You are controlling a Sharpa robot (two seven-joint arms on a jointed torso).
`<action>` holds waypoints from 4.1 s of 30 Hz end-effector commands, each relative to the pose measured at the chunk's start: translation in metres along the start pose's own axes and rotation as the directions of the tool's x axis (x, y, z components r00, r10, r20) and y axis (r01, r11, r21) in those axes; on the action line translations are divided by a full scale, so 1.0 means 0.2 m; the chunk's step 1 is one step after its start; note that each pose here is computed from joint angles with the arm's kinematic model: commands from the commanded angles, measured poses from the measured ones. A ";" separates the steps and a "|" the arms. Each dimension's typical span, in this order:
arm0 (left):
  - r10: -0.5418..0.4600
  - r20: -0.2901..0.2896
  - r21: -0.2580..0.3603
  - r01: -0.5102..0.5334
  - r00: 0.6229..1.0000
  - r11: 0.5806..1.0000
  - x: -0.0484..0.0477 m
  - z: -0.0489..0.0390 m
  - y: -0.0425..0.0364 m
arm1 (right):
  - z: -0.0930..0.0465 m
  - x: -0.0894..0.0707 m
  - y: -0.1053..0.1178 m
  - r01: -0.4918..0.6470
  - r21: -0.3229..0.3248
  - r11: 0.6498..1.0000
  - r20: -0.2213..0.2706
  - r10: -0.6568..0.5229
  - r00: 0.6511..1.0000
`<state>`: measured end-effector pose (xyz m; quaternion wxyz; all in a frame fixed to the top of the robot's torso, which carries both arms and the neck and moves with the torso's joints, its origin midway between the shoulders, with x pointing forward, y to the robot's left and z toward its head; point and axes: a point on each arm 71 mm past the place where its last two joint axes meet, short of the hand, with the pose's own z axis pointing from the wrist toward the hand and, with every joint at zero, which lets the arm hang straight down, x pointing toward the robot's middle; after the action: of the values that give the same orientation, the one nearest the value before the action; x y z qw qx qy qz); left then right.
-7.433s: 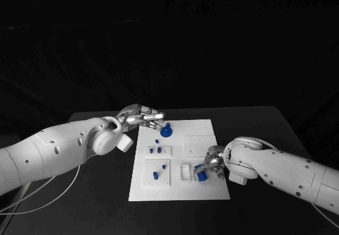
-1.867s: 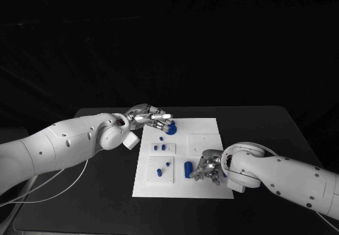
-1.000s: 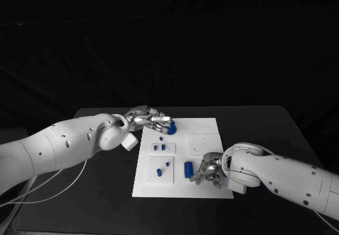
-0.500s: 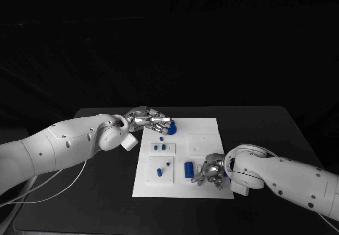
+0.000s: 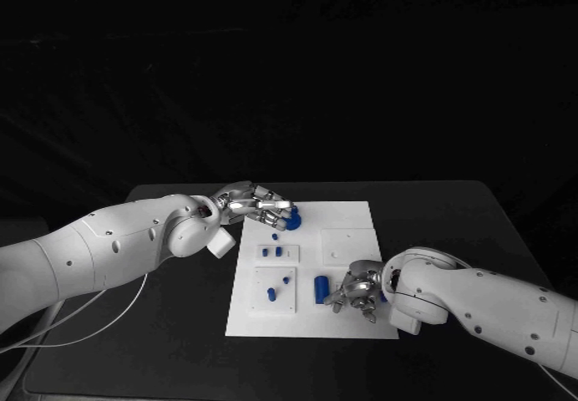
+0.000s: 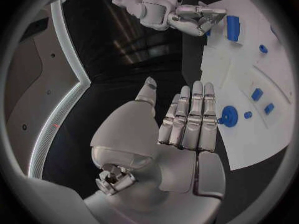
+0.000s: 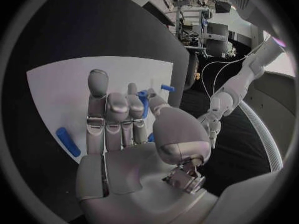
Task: Assemble the parts on the task board
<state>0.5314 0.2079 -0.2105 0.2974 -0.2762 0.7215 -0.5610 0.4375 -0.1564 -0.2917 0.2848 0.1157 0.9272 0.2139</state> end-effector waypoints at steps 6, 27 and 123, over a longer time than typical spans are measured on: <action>-0.002 -0.017 0.013 0.003 1.000 1.000 0.013 0.004 -0.006 | 0.01 0.00 0.01 -0.013 -0.002 1.000 0.015 0.013 1.000; -0.003 -0.017 0.013 0.004 1.000 1.000 0.016 0.006 0.000 | -0.04 -0.01 -0.08 -0.106 -0.021 0.994 -0.037 0.105 0.994; -0.048 0.069 0.102 0.041 0.996 0.994 -0.004 -0.015 -0.018 | -0.08 -0.24 -0.40 0.146 0.291 0.945 0.178 -0.203 0.963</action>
<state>0.5311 0.2116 -0.2064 0.3354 -0.2983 0.6733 -0.5875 0.4639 -0.2411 -0.2839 0.3853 0.0715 0.9188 0.0483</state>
